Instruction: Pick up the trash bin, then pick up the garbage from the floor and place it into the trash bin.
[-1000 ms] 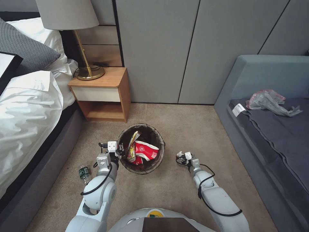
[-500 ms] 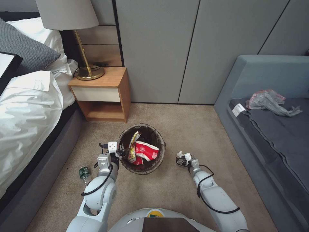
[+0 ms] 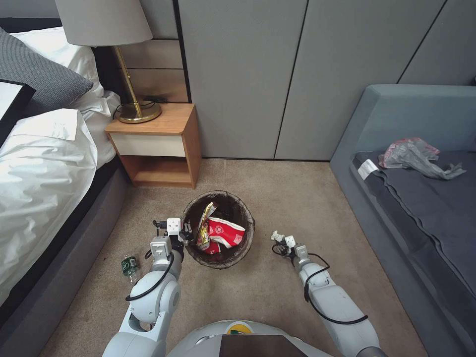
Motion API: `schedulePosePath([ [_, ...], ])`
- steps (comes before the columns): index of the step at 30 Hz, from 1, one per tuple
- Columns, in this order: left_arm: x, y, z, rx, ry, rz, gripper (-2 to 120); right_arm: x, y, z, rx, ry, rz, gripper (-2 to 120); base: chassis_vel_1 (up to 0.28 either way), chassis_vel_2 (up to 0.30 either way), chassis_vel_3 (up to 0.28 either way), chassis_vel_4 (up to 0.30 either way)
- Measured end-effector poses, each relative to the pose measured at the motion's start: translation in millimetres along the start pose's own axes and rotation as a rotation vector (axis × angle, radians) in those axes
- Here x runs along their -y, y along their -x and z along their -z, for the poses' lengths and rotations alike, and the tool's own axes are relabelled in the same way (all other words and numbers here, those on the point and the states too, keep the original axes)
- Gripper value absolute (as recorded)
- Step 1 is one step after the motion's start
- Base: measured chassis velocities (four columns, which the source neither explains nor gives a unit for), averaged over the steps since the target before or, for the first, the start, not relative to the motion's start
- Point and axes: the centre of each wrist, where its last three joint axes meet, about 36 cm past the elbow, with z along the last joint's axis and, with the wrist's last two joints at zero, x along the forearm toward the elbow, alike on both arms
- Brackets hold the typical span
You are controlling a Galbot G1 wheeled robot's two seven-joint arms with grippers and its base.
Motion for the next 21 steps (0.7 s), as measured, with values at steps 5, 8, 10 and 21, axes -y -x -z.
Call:
schedulePosePath([
  [5,0.2,0.9,-1.3,-0.004,-0.001,0.000,0,3.1,3.7,3.0,0.024,-0.018,0.014,14,0.000,0.000,0.000,0.000],
  [8,0.3,1.2,-1.5,-0.004,-0.001,0.000,0,3.1,4.6,3.3,0.027,-0.023,0.018,6,0.000,0.000,0.000,0.000],
  [10,0.2,1.2,-1.3,-0.004,0.000,0.000,0,3.6,5.5,3.8,0.033,-0.029,0.021,0,0.000,0.000,0.000,0.000],
  [21,-0.2,1.5,-1.0,-0.004,0.001,-0.001,0,5.8,7.1,5.4,0.055,-0.044,0.031,0,0.000,0.000,0.000,0.000],
])
